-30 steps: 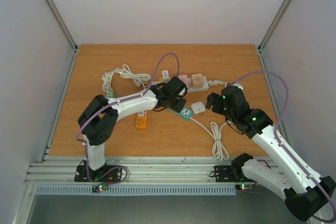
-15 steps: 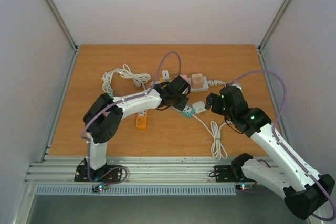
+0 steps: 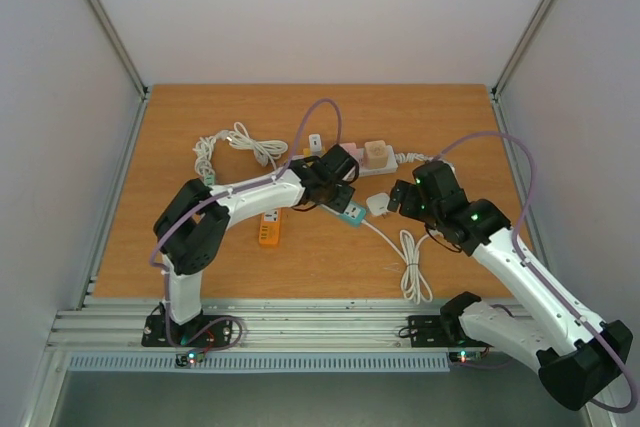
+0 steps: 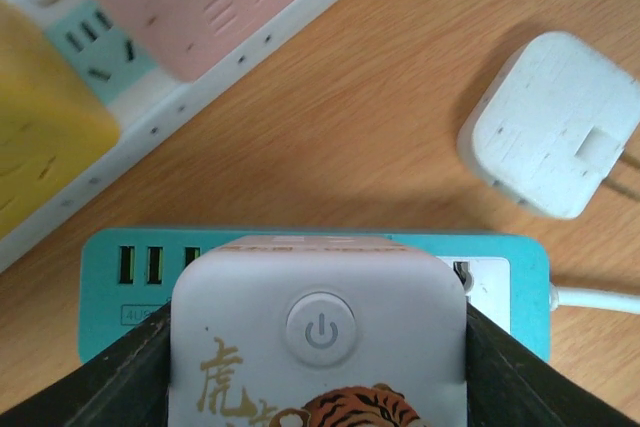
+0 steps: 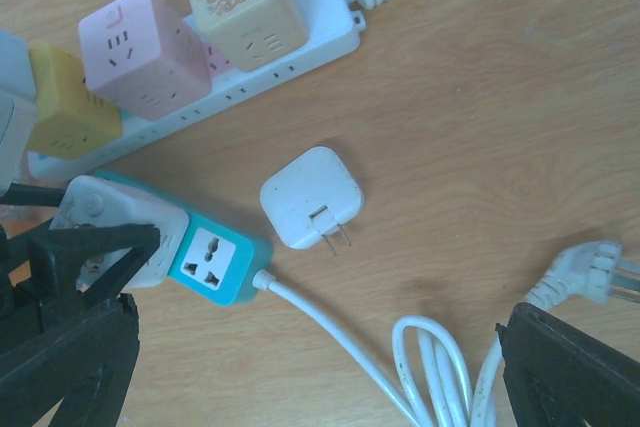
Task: Insert the plug
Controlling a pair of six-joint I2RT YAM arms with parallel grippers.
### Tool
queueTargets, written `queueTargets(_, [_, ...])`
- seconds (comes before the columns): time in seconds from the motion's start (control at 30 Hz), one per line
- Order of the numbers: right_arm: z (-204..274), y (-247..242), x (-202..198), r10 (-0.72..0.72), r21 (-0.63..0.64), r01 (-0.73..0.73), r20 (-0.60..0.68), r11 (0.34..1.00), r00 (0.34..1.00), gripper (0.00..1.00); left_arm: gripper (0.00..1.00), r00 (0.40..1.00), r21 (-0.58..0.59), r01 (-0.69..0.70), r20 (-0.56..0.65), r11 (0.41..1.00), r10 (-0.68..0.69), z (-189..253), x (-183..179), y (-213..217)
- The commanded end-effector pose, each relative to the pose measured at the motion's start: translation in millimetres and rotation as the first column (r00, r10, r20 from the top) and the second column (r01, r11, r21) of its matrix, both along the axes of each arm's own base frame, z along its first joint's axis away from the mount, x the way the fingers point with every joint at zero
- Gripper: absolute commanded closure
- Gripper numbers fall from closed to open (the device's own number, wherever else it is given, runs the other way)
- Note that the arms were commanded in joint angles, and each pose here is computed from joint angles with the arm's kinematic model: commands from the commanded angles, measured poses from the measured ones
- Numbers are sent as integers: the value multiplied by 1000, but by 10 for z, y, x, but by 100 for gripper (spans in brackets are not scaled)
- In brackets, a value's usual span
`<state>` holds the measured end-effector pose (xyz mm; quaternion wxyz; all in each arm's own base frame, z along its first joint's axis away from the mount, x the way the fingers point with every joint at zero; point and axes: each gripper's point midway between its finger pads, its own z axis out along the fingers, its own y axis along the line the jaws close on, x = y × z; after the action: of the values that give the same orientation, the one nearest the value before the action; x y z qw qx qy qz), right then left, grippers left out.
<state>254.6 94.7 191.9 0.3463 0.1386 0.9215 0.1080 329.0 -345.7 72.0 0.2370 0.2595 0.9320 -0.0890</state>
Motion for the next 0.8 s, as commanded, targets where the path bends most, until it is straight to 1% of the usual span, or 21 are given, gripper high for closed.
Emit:
queueTargets(0.0, [67, 187, 69, 74, 53, -74, 1, 996, 997, 2, 74, 933, 417, 40, -342, 908, 116, -896, -813, 1211])
queueTargets(0.07, [34, 275, 96, 99, 78, -98, -11, 992, 995, 2, 74, 932, 414, 16, -335, 910, 136, -917, -790, 1253])
queueTargets(0.2, [-29, 321, 151, 98, 79, -94, -41, 992, 994, 2, 72, 934, 414, -1, -324, 910, 148, -949, -802, 1294])
queueTargets(0.4, [-120, 349, 234, 73, 71, -67, -81, 995, 994, 2, 63, 928, 352, -25, -339, 936, 152, -1121, -869, 1234])
queueTargets(0.5, [-147, 350, 274, 56, 62, -51, -96, 997, 994, 1, 63, 925, 356, -36, -342, 934, 166, -1227, -887, 1235])
queueTargets(0.57, [-151, 339, 297, 43, 54, -38, -101, 998, 994, 2, 63, 932, 377, -37, -322, 925, 168, -1244, -877, 1245])
queueTargets(0.63, [-149, 326, 312, 33, 44, -28, -104, 999, 994, 2, 62, 933, 373, -32, -321, 927, 162, -1225, -874, 1217])
queueTargets(0.7, [-137, 303, 326, 19, 33, -16, -104, 999, 994, 2, 58, 934, 341, -19, -330, 940, 138, -1116, -861, 1125])
queueTargets(0.77, [-122, 276, 346, 7, 16, -6, -99, 1000, 995, 2, 49, 944, 300, -7, -311, 954, 105, -925, -793, 1020])
